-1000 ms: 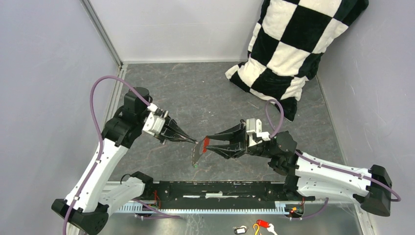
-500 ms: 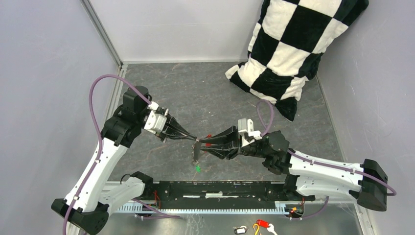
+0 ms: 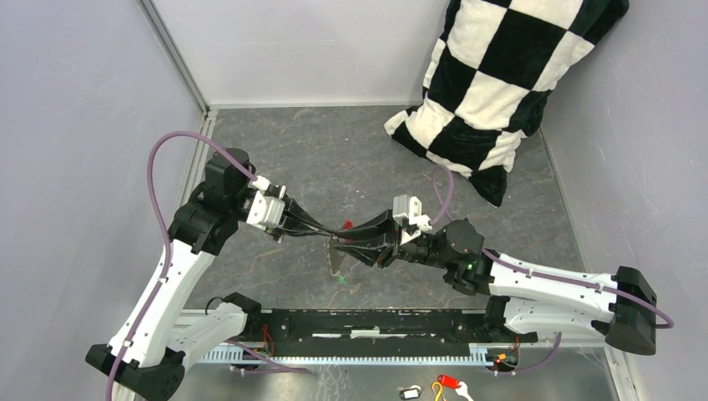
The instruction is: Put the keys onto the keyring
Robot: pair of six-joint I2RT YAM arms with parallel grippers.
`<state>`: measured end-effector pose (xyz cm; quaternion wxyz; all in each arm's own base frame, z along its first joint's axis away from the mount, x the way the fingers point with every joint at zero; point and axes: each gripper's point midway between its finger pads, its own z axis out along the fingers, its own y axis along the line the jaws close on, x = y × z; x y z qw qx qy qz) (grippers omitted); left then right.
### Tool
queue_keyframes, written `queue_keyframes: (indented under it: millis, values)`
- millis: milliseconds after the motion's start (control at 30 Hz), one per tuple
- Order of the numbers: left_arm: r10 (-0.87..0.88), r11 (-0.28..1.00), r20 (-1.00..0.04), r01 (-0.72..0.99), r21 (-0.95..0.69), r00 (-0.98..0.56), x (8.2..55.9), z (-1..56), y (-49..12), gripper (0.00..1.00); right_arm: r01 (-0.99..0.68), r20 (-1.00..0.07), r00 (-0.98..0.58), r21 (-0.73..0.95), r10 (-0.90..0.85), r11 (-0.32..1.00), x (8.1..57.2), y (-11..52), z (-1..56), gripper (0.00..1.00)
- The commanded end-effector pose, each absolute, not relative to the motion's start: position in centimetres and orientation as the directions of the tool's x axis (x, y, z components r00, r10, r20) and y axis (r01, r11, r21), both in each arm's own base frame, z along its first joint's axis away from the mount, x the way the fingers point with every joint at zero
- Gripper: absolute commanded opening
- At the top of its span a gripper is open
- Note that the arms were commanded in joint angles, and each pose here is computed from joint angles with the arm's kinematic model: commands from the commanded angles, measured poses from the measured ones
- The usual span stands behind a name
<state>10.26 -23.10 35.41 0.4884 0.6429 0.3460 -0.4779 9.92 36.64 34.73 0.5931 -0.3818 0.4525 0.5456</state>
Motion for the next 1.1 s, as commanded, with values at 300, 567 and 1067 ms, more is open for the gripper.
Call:
queue_keyframes:
  millis: [300, 567, 1067]
  values:
    - [-0.005, -0.24, -0.965, 0.936, 0.257, 0.264, 10.3, 36.2, -23.1, 0.02, -0.95, -0.927, 0.063, 0.058, 0.37, 0.305, 12.6, 33.9, 36.7, 0.32]
    - [-0.024, -0.126, -0.976, 0.968, 0.219, 0.218, 11.5, 36.9, -23.3, 0.02, -0.962, -0.933, 0.047, 0.054, 0.356, 0.268, 12.2, 34.9, 36.6, 0.28]
    - [-0.024, -0.132, -0.979, 0.97, 0.204, 0.202, 11.2, 36.6, -23.3, 0.02, -0.971, -0.935, 0.04, 0.047, 0.352, 0.235, 11.7, 35.5, 37.0, 0.25]
